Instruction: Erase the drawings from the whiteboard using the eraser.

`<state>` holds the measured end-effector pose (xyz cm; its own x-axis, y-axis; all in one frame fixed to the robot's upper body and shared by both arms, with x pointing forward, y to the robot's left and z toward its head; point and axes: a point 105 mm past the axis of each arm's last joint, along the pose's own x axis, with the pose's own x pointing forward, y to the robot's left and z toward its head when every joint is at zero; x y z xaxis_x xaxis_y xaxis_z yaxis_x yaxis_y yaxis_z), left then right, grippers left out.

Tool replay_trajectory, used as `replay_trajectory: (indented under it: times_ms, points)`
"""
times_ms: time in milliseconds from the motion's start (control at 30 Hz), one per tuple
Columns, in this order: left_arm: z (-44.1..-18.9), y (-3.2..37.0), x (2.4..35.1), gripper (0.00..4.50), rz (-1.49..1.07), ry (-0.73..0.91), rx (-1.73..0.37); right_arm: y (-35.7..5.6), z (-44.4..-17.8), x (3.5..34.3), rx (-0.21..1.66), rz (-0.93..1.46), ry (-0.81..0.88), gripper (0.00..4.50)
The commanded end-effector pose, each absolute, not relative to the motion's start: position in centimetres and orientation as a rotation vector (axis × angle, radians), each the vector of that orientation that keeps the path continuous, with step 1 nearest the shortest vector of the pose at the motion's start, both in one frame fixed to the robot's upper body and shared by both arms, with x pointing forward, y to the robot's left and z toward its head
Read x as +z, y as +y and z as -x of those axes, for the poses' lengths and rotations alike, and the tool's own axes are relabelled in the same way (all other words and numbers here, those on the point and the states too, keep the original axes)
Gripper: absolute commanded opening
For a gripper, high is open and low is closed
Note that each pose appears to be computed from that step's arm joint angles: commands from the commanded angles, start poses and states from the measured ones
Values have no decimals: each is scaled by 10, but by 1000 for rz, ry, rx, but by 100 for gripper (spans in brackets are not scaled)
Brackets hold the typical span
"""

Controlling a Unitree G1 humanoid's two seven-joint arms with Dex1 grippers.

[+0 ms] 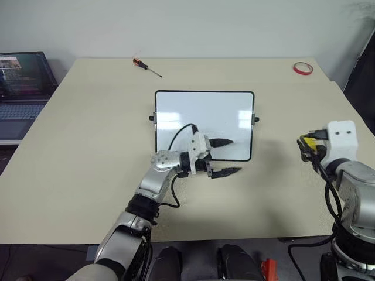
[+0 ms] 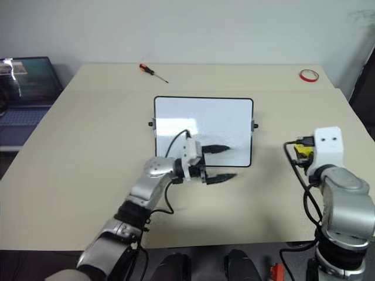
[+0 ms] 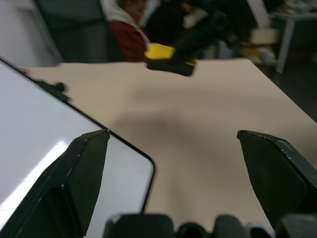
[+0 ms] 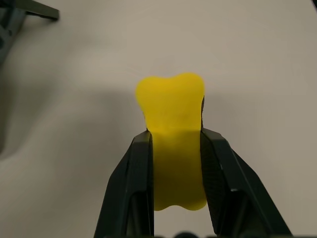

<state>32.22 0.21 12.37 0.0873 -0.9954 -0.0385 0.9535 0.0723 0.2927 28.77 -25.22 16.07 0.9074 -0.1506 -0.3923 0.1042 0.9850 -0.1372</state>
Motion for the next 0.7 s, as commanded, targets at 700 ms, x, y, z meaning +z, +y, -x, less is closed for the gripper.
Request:
replay_trajectory:
  times_ms: [700]
  points:
    - [-315,-24,125,450,-342,-251,-1508,-241,-304,125,50,58,442,97]
